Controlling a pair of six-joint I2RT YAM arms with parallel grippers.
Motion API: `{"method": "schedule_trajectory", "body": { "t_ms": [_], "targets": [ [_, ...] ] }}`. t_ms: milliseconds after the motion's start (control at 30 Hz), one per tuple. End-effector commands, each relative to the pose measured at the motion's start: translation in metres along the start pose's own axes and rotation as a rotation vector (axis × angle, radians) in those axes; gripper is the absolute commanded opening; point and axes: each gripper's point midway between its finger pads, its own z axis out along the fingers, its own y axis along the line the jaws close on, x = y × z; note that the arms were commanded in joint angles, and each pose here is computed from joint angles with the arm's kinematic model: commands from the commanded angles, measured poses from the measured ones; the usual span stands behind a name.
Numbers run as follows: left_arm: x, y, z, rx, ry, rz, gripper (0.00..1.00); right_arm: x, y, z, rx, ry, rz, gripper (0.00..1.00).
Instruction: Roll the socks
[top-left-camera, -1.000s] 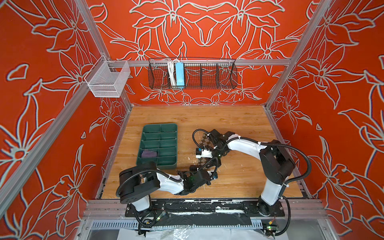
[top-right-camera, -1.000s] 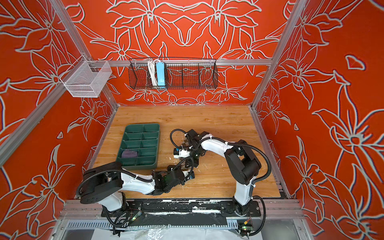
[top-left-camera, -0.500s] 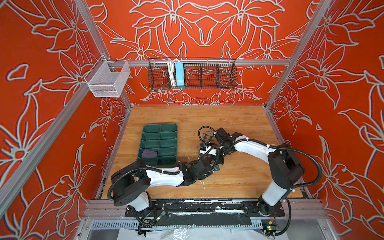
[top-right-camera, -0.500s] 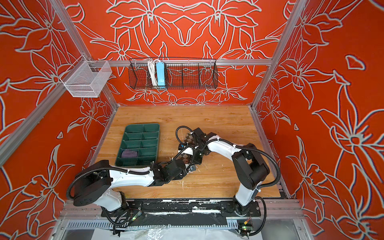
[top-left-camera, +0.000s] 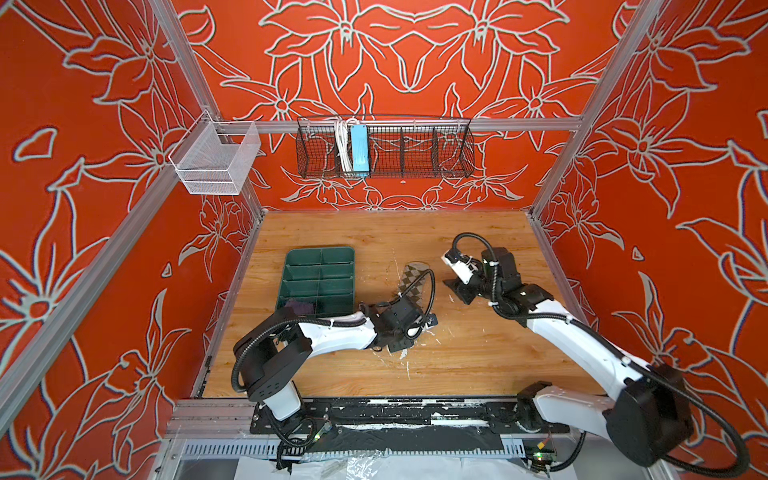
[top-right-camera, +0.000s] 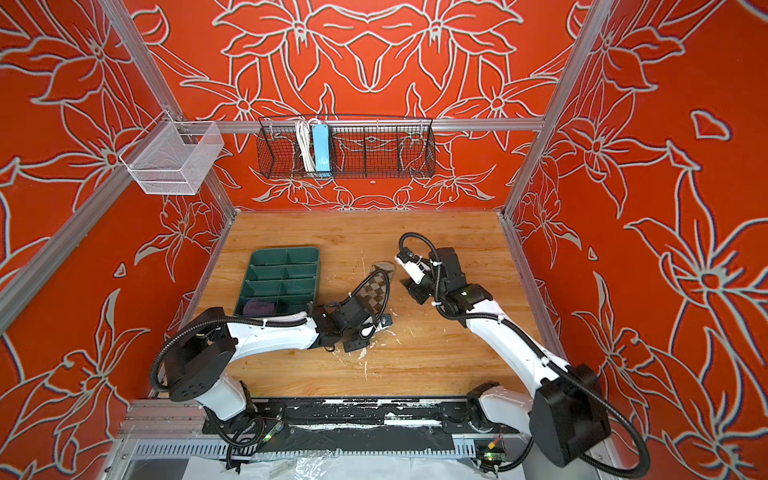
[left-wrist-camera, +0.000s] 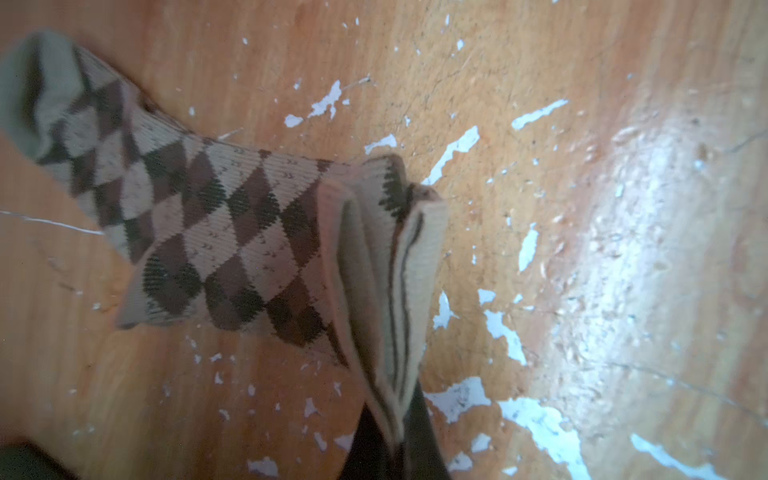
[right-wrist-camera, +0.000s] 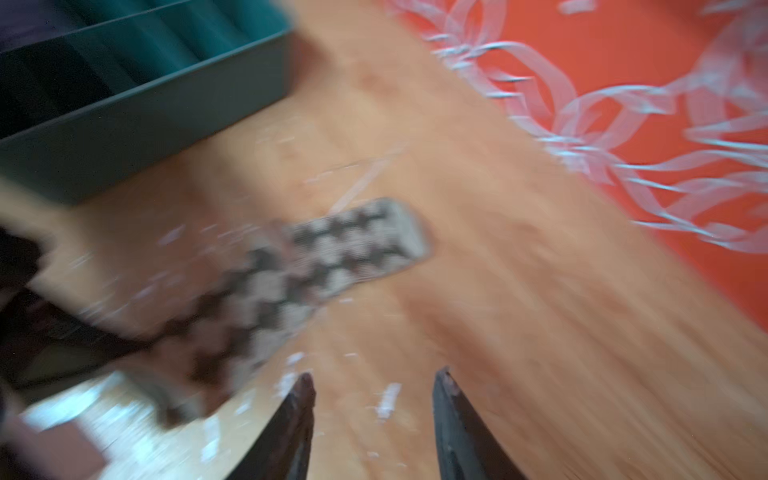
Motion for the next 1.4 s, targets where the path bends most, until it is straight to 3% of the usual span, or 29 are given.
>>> {"method": "schedule_trajectory", "body": {
  "t_ms": [0, 100, 167, 300, 400, 533, 767, 1100, 1200, 1367],
  "targets": [
    [0.018, -0.034, 0.002, 0.314, 0.121, -0.058, 0.00, -0.021, -0.037, -0.026, 0.220, -0.094, 0.003, 0.49],
    [0.019, -0.035, 0.007, 0.450, 0.206, -0.136, 0.00, -0.019, 0.016, -0.044, -0.040, -0.123, -0.234, 0.49],
    [0.020, -0.031, 0.011, 0.513, 0.253, -0.203, 0.00, -0.014, 0.042, -0.058, -0.141, -0.152, -0.345, 0.48],
    [0.017, -0.020, 0.015, 0.572, 0.261, -0.286, 0.00, 0.004, 0.081, -0.077, -0.228, -0.182, -0.607, 0.49],
    [0.014, -0.015, 0.012, 0.600, 0.233, -0.324, 0.00, 0.039, 0.108, -0.076, -0.278, -0.103, -0.864, 0.51],
    [0.011, -0.013, 0.009, 0.640, 0.220, -0.348, 0.00, 0.073, 0.130, -0.055, -0.314, 0.017, -1.021, 0.52],
    [0.011, -0.009, 0.010, 0.659, 0.224, -0.373, 0.00, 0.073, 0.164, 0.003, -0.289, -0.024, -1.051, 0.53],
    [0.011, -0.009, 0.010, 0.658, 0.222, -0.377, 0.00, 0.089, 0.169, 0.060, -0.258, 0.075, -1.056, 0.51],
    [0.011, -0.008, 0.009, 0.655, 0.221, -0.376, 0.00, 0.099, 0.168, 0.067, -0.261, 0.118, -1.045, 0.44],
    [0.009, -0.006, 0.004, 0.638, 0.197, -0.369, 0.00, 0.119, 0.172, 0.064, -0.338, 0.215, -1.029, 0.17]
  ]
}}
